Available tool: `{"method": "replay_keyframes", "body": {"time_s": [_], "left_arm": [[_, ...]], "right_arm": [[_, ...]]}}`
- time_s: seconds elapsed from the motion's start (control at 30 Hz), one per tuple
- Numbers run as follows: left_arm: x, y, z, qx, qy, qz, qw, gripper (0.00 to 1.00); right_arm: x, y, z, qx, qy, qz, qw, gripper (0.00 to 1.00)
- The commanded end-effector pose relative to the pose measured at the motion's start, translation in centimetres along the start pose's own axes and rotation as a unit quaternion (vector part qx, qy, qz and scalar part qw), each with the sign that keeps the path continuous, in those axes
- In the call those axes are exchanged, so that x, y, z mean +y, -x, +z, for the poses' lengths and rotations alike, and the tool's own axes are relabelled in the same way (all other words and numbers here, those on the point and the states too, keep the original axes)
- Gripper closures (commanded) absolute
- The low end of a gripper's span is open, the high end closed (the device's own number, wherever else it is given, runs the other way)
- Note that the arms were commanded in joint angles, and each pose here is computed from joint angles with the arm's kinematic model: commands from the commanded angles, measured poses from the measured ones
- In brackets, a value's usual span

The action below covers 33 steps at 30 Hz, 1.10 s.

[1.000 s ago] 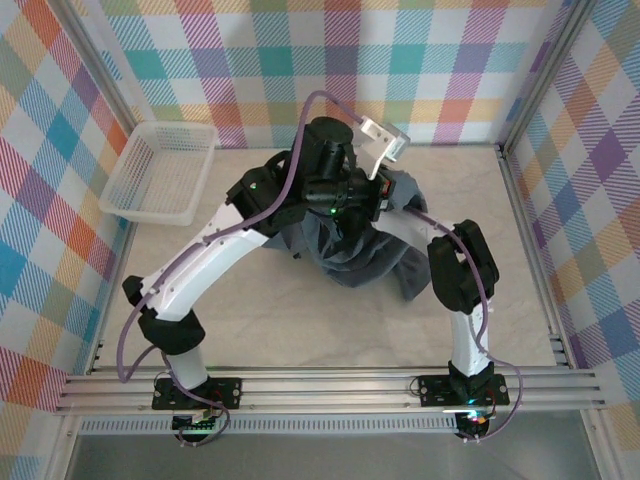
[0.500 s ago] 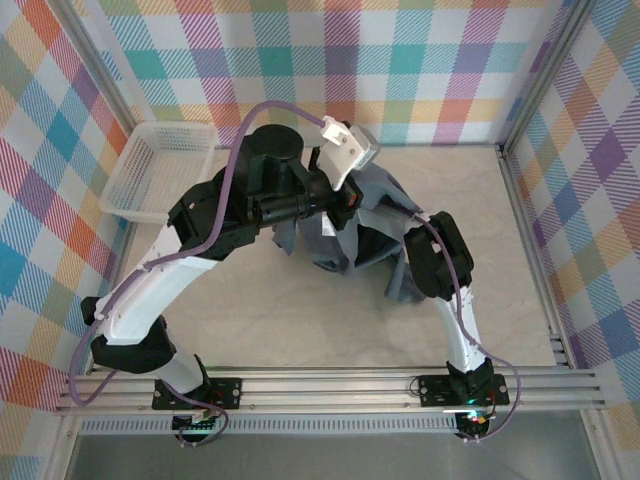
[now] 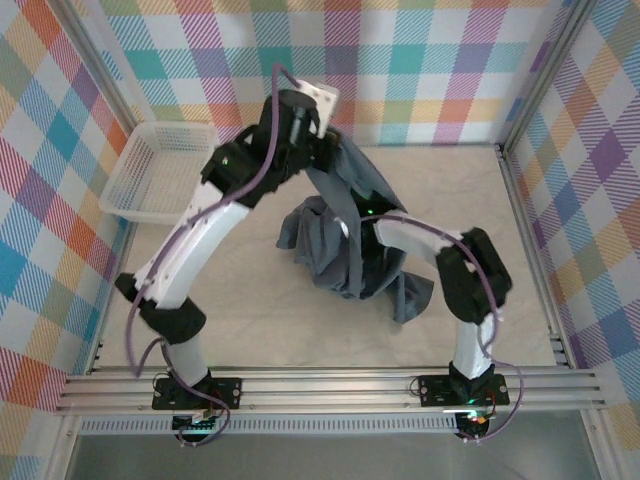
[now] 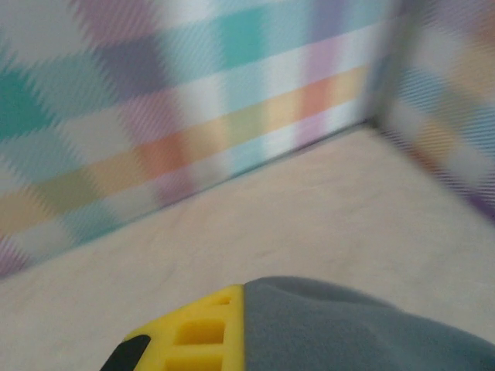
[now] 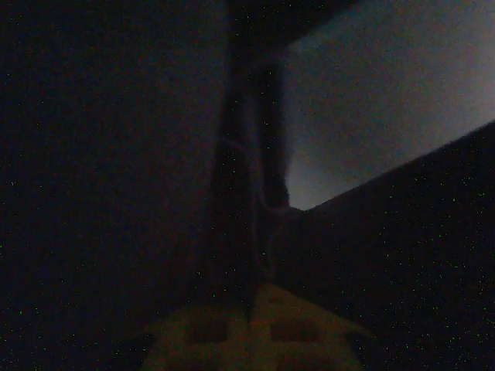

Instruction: Fold the inside-out t-shirt

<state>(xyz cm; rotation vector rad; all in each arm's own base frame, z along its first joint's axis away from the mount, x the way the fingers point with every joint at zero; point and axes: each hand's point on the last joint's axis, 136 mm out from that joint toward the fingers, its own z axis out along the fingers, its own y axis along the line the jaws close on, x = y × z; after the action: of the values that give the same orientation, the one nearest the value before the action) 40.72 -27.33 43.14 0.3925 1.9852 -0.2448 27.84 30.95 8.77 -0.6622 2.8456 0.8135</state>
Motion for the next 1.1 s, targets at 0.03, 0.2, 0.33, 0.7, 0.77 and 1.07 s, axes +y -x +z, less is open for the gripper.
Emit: {"method": "replay_keyframes", "body": {"time_s": [0.03,0.2,0.33,0.7,0.77,1.07], "left_arm": [[8.2,-8.7,6.5,0.144,0.052,-0.119,0.981,1.0],[11.3,-18.1,8.8,0.217,0.096,-0.156,0.959,1.0],[11.0,-23.0,7.5,0.228,0.095,-0.19,0.95,1.0],[7.7,-19.8,1.3,0.175,-0.063,-0.228,0.956,0.35],[3.4,-17.4,0.2,0.172,-0.19,-0.249,0.934,0.27],[-0.4,-19.5,2.3,0.26,-0.184,-0.218,0.922,0.13]], "right_arm": [[6.1,1.1,-6.5,-0.114,0.082,-0.086,0.986,1.0],[4.8,3.1,-13.9,-0.229,-0.015,-0.053,0.972,1.0],[2.3,5.3,-18.9,-0.282,-0.062,0.006,0.957,1.0],[4.0,9.3,-26.0,-0.389,0.038,0.011,0.92,1.0],[4.7,9.4,-25.5,-0.383,0.063,0.009,0.922,1.0],[5.8,9.5,-25.2,-0.374,0.103,0.01,0.922,1.0]]}}
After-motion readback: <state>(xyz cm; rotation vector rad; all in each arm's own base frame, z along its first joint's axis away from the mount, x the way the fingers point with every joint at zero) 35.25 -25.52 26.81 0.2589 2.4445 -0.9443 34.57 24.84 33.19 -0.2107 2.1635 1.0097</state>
